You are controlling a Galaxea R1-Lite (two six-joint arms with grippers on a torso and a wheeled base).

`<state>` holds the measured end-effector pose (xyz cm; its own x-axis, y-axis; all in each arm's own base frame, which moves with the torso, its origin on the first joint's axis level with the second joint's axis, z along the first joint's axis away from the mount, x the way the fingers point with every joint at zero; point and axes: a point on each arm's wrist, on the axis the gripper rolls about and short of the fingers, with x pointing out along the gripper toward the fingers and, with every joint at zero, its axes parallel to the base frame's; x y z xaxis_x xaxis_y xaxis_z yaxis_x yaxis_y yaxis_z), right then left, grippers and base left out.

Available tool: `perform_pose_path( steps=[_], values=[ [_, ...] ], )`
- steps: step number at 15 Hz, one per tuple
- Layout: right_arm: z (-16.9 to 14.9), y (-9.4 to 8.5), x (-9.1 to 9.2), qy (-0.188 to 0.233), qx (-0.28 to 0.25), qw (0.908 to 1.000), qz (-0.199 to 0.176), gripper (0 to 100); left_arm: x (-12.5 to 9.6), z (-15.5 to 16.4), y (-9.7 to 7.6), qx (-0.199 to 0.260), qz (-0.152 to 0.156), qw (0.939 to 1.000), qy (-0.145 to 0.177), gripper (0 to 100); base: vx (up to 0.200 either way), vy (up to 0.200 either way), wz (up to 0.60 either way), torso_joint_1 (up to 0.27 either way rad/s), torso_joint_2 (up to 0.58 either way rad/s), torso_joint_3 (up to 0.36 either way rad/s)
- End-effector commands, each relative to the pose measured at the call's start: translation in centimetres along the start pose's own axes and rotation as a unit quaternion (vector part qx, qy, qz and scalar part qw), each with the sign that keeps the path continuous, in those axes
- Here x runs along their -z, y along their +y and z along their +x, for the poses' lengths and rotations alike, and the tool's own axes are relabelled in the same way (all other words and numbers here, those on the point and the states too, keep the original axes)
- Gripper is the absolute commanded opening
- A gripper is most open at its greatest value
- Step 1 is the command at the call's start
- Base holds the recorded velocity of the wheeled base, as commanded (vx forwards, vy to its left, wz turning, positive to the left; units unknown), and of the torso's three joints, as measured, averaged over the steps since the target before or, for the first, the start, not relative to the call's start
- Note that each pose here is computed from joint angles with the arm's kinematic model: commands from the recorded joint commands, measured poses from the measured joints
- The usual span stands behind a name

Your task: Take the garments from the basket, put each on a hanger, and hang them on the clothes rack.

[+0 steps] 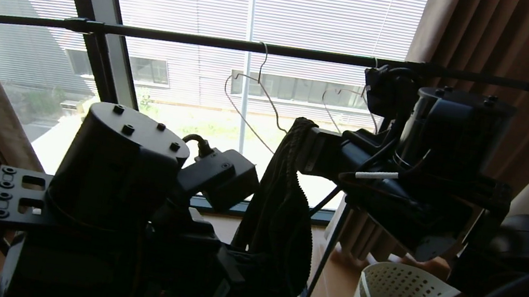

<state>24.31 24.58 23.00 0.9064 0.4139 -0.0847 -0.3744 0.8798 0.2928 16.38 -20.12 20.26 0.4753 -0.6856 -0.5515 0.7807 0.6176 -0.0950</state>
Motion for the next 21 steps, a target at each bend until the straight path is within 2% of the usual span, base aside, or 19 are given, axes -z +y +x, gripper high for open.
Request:
perform_pose_path(
  steps=[1,3,5,7,9,10,14,18,21],
  values=[
    [0.1,-1.1,-0.6,-0.007,0.016,0.9998,-0.007,0,0.3,-3.3,2.3,-0.042,-0.026,0.9981,-0.035,0,0.000,0.000,0.00,0.000,0.00,0.000],
    [-0.3,-2.3,-1.0,-0.006,0.032,0.9983,-0.048,0,0.7,-4.5,3.5,-0.069,-0.041,0.9957,-0.046,0,0.000,0.000,0.00,0.000,0.00,0.000],
    [-1.5,-2.7,-1.4,-0.008,0.033,0.9975,-0.061,0,0.5,-4.6,5.2,-0.101,-0.059,0.9918,-0.051,0,0.000,0.000,0.00,0.000,0.00,0.000],
    [-2.5,-3.1,-1.3,-0.003,0.032,0.9951,-0.093,0,-0.3,-4.2,6.3,-0.117,-0.069,0.9891,-0.057,0,0.000,0.000,0.00,0.000,0.00,0.000],
    [-4.1,-4.1,-0.2,0.019,0.024,0.9876,-0.154,0,-2.1,-4.0,7.8,-0.136,-0.078,0.9845,-0.079,0,0.000,0.000,0.00,0.000,0.00,0.000],
    [-4.7,-4.3,0.2,0.030,0.008,0.9848,-0.171,0,-3.1,-4.2,8.1,-0.143,-0.078,0.9823,-0.093,0,0.000,0.000,0.00,0.000,0.00,0.000],
    [-5.5,-3.6,1.4,0.050,-0.025,0.9815,-0.183,0,-5.3,-5.3,8.1,-0.144,-0.070,0.9780,-0.134,0,0.000,0.000,0.00,0.000,0.00,0.000],
    [-5.7,-3.7,2.7,0.070,-0.030,0.9746,-0.211,0,-6.5,-6.1,7.9,-0.143,-0.066,0.9746,-0.159,0,0.000,0.000,0.00,0.000,0.00,0.000],
    [-5.6,-3.8,2.9,0.074,-0.029,0.9739,-0.213,0,-7.0,-6.6,7.7,-0.143,-0.065,0.9728,-0.170,0,0.000,0.000,0.00,0.000,0.00,0.000]
  ],
)
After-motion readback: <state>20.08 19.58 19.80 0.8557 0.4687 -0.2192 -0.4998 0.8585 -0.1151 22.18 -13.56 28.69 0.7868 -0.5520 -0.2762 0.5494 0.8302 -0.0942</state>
